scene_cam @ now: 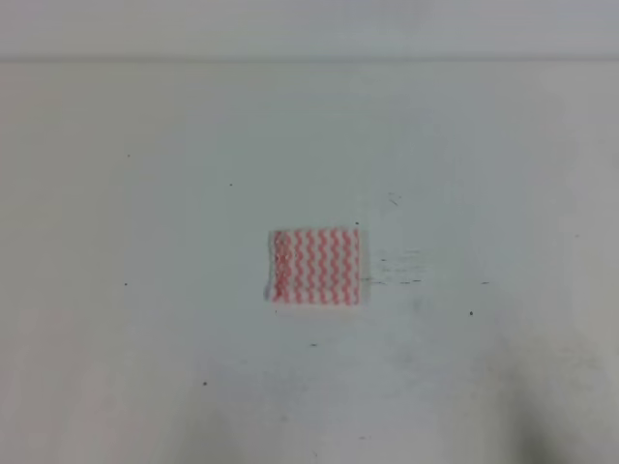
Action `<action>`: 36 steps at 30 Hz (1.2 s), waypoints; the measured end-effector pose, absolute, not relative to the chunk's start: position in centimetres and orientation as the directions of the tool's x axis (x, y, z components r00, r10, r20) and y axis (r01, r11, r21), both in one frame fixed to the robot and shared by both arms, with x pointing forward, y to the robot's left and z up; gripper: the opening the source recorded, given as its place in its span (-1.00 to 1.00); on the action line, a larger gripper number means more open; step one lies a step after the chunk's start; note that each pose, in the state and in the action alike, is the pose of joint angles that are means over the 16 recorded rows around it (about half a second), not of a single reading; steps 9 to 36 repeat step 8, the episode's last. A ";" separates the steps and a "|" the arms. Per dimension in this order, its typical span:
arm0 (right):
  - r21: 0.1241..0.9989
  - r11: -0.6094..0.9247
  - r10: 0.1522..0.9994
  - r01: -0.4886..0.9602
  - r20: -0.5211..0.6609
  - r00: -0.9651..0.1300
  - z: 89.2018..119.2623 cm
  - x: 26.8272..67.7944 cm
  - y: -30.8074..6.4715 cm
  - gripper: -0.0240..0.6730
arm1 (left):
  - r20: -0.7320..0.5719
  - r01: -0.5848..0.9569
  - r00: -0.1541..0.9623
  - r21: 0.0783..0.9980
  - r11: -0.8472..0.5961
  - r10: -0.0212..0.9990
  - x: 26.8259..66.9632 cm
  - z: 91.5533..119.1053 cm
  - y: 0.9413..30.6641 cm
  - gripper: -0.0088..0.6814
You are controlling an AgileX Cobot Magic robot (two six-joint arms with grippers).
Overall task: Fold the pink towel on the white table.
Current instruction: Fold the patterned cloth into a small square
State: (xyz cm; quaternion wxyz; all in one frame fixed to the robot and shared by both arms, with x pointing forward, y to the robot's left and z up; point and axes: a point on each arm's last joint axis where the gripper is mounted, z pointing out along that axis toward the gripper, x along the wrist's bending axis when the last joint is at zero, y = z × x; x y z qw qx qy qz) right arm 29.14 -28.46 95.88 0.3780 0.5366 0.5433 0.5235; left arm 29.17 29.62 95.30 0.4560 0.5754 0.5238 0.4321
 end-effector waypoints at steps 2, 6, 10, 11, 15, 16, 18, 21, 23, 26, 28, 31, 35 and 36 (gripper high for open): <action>0.975 -0.124 0.979 0.186 0.151 -0.139 95.9 29.1 -28.5 -0.98 | 0.020 0.208 0.078 0.977 -0.036 0.997 29.2 95.3 29.6 -0.99; 0.975 -0.124 0.979 0.187 0.151 -0.139 95.9 29.1 -28.5 -0.98 | 0.020 0.208 0.078 0.977 -0.036 0.997 29.2 95.3 29.6 -0.99; 0.975 -0.124 0.979 0.187 0.151 -0.139 95.9 29.1 -28.5 -0.98 | 0.020 0.208 0.078 0.977 -0.036 0.997 29.2 95.3 29.6 -0.99; 0.975 -0.124 0.979 0.187 0.151 -0.139 95.9 29.1 -28.5 -0.98 | 0.020 0.208 0.078 0.977 -0.036 0.997 29.2 95.3 29.6 -0.99; 0.975 -0.124 0.979 0.187 0.151 -0.139 95.9 29.1 -28.5 -0.98 | 0.020 0.208 0.078 0.977 -0.036 0.997 29.2 95.3 29.6 -0.99; 0.975 -0.124 0.979 0.187 0.151 -0.139 95.9 29.1 -28.5 -0.98 | 0.020 0.208 0.078 0.977 -0.036 0.997 29.2 95.3 29.6 -0.99; 0.975 -0.124 0.979 0.187 0.151 -0.139 95.9 29.1 -28.5 -0.98 | 0.020 0.208 0.078 0.977 -0.036 0.997 29.2 95.3 29.6 -0.99; 0.975 -0.124 0.979 0.187 0.151 -0.139 95.9 29.1 -28.5 -0.98 | 0.020 0.208 0.078 0.977 -0.036 0.997 29.2 95.3 29.6 -0.99; 0.975 -0.124 0.979 0.187 0.151 -0.139 95.9 29.1 -28.5 -0.98 | 0.020 0.208 0.078 0.977 -0.036 0.997 29.2 95.3 29.6 -0.99; 0.975 -0.124 0.979 0.187 0.151 -0.139 95.9 29.1 -28.5 -0.98 | 0.020 0.208 0.078 0.977 -0.036 0.997 29.2 95.3 29.6 -0.99; 0.975 -0.124 0.979 0.187 0.151 -0.139 95.9 29.1 -28.5 -0.98 | 0.020 0.208 0.078 0.977 -0.036 0.997 29.2 95.3 29.6 -0.99; 0.975 -0.124 0.979 0.187 0.151 -0.139 95.9 29.1 -28.5 -0.98 | 0.020 0.208 0.078 0.977 -0.036 0.997 29.2 95.3 29.6 -0.99; 0.975 -0.124 0.979 0.187 0.151 -0.139 95.9 29.1 -28.5 -0.98 | 0.020 0.208 0.078 0.977 -0.036 0.997 29.2 95.3 29.6 -0.99; 0.975 -0.124 0.979 0.187 0.151 -0.139 95.9 29.1 -28.5 -0.98 | 0.020 0.208 0.078 0.977 -0.036 0.997 29.2 95.3 29.6 -0.99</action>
